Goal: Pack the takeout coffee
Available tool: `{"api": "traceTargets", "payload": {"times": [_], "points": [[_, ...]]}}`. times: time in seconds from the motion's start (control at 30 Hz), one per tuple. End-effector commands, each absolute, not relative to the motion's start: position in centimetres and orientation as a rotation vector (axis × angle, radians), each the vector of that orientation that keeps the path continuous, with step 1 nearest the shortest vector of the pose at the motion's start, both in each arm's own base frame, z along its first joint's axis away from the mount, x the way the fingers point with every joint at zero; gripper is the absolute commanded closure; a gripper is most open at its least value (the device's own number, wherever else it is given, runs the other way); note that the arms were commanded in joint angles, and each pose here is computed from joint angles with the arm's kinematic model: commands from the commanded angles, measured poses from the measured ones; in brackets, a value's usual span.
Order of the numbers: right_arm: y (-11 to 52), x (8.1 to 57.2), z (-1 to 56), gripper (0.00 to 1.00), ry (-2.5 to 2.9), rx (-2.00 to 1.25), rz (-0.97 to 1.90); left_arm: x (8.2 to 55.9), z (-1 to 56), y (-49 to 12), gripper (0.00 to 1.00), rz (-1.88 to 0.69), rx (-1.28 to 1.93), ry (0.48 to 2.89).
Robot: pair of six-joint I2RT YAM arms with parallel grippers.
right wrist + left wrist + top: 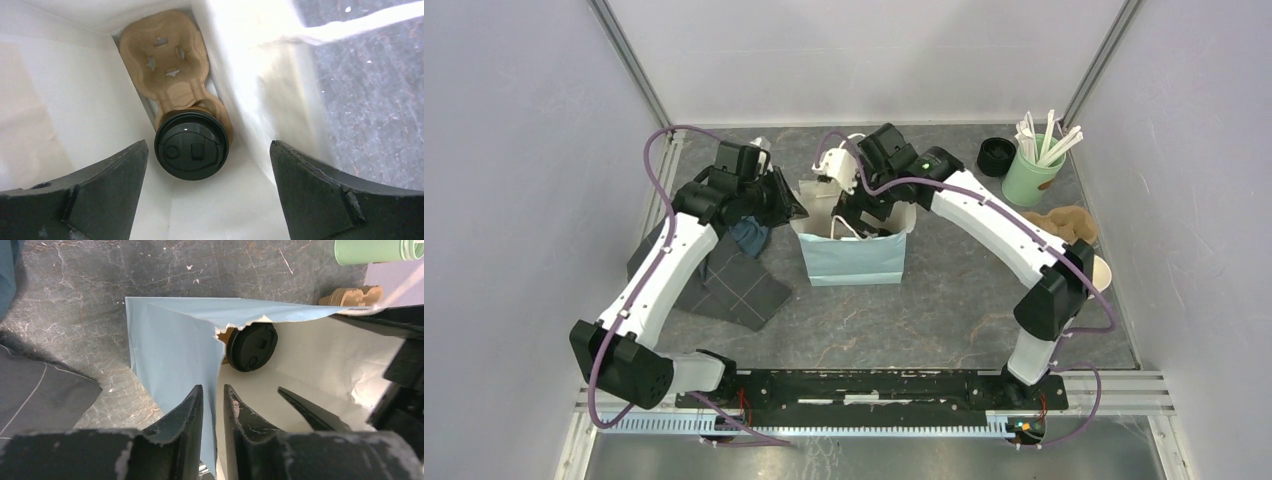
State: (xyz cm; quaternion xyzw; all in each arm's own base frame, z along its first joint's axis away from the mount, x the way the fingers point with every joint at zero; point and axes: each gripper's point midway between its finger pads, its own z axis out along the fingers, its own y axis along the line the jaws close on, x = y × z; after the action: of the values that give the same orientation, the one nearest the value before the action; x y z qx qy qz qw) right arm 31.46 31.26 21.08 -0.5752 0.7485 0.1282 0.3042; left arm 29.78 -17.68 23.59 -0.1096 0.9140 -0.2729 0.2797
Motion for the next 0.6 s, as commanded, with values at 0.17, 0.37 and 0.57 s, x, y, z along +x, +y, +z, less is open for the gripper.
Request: {"api": "traceTargets", "payload": {"times": [0.17, 0.37, 0.57], "points": [[30.7, 30.6, 36.1, 0.02, 1.680, -1.223, 0.385, 30.0, 28.4, -16.7, 0.35, -0.687, -0.149, 2.350], [25.9, 32.2, 43.7, 0.02, 1.609, -0.698, 0.289, 30.1, 31.1, -15.6, 0.11, -0.636, -0.124, 2.260], [13.2, 34.0, 44.3, 0.02, 1.630, -0.216, -0.303, 29.6, 33.6, -13.9, 0.06, -0.561, -0.111, 2.150]]}}
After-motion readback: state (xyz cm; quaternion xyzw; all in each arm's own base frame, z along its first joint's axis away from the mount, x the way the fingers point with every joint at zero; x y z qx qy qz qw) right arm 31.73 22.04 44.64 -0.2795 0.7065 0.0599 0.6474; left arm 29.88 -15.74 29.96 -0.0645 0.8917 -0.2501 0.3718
